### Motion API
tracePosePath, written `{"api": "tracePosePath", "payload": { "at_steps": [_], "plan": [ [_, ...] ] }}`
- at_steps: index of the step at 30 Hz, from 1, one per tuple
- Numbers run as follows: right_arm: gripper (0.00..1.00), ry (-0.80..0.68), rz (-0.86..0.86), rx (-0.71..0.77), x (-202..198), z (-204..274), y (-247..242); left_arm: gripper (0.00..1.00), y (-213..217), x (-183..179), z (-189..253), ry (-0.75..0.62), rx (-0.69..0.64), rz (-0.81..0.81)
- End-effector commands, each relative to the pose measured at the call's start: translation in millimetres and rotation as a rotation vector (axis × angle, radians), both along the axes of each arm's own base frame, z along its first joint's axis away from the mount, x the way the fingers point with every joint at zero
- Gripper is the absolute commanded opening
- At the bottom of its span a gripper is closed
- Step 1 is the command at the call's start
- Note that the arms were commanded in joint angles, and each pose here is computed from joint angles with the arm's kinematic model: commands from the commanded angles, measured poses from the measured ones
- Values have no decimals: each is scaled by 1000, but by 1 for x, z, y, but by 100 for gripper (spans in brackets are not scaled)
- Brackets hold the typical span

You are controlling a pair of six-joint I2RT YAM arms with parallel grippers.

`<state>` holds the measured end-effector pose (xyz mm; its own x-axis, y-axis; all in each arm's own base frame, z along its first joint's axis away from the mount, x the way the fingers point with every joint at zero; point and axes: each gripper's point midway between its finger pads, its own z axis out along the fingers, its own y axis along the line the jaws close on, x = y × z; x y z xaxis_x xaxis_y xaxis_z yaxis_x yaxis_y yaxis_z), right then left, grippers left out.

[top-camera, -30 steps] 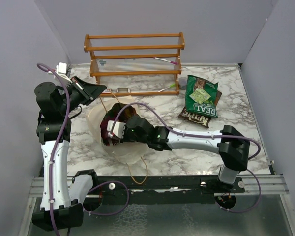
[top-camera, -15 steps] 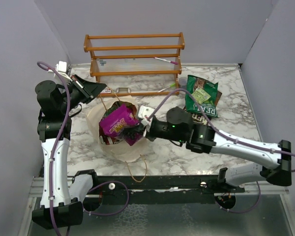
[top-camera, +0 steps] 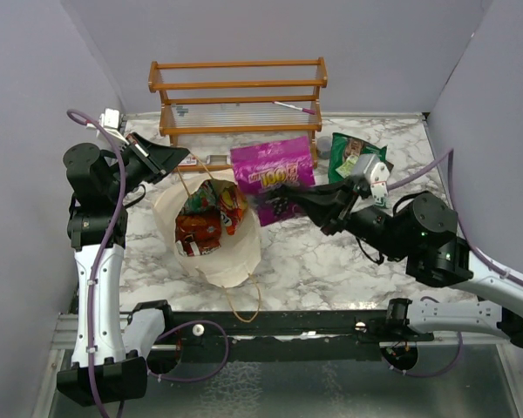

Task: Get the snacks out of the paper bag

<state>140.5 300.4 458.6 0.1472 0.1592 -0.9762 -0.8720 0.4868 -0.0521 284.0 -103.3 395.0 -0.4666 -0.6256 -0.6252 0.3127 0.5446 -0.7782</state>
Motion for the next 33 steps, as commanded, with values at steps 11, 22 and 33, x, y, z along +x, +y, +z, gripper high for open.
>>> {"api": "tracePosePath", "payload": {
  "at_steps": [11, 22, 33],
  "plan": [
    [2, 241, -699, 100, 110, -63, -103, 0, -4, -4, 9, -47, 2, -29],
    [2, 681, -575, 258, 174, -159, -134, 0, -5, -9, 16, -54, -1, -37],
    [2, 715, -1150, 582, 174, -227, -302, 0, -6, -10, 22, -68, -9, -43]
  ]
}}
